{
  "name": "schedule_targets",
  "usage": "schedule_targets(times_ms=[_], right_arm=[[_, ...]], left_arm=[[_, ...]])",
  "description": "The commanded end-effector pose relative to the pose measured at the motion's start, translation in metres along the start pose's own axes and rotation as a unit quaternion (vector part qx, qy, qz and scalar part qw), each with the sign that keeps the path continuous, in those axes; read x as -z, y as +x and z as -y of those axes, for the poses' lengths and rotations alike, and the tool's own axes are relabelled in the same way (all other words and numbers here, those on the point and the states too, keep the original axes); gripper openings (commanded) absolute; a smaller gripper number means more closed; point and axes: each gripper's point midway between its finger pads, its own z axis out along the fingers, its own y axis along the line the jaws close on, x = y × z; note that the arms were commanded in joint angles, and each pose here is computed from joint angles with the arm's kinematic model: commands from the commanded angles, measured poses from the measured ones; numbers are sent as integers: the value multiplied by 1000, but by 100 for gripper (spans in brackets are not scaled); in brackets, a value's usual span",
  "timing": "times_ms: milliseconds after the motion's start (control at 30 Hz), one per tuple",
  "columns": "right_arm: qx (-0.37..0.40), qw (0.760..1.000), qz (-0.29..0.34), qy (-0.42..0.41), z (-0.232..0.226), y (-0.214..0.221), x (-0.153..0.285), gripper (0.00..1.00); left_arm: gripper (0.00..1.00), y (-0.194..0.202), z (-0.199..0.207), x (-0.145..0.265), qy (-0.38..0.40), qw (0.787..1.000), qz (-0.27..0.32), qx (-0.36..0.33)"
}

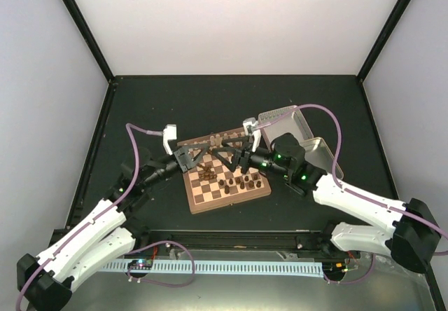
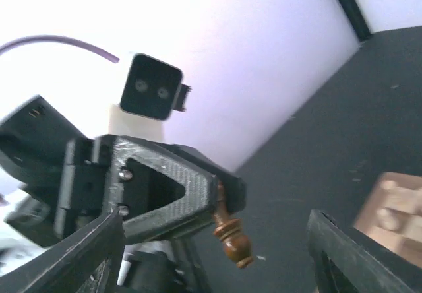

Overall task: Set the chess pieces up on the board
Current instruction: Place the chess piece on the chessboard.

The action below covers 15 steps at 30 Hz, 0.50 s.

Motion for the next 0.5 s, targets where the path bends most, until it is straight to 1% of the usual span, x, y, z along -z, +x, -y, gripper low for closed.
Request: schedule_targets(times_ms=[0,67,167,233,300,467], right_arm=[[-171,978,54,-103,-33,-30,3,76],[-213,968,51,-125,-37,-31,0,71],[-231,956,51,-173,-54,-41,0,59],[-243,953,48,-174,-54,-42,-1,50],[-250,951,49,-176,-55,-43,-1,43],[-262,946,56,-182,-57,-48,0,30]], left_arm=[[6,-36,49,8,83,994,61,24],[6,-42,57,9,100,992,71,41],[6,-48,65,10,118,988,81,59],[6,-51,68,11,129,986,87,64],[6,-52,68,11,131,985,90,68],[6,-51,67,11,133,984,89,74]])
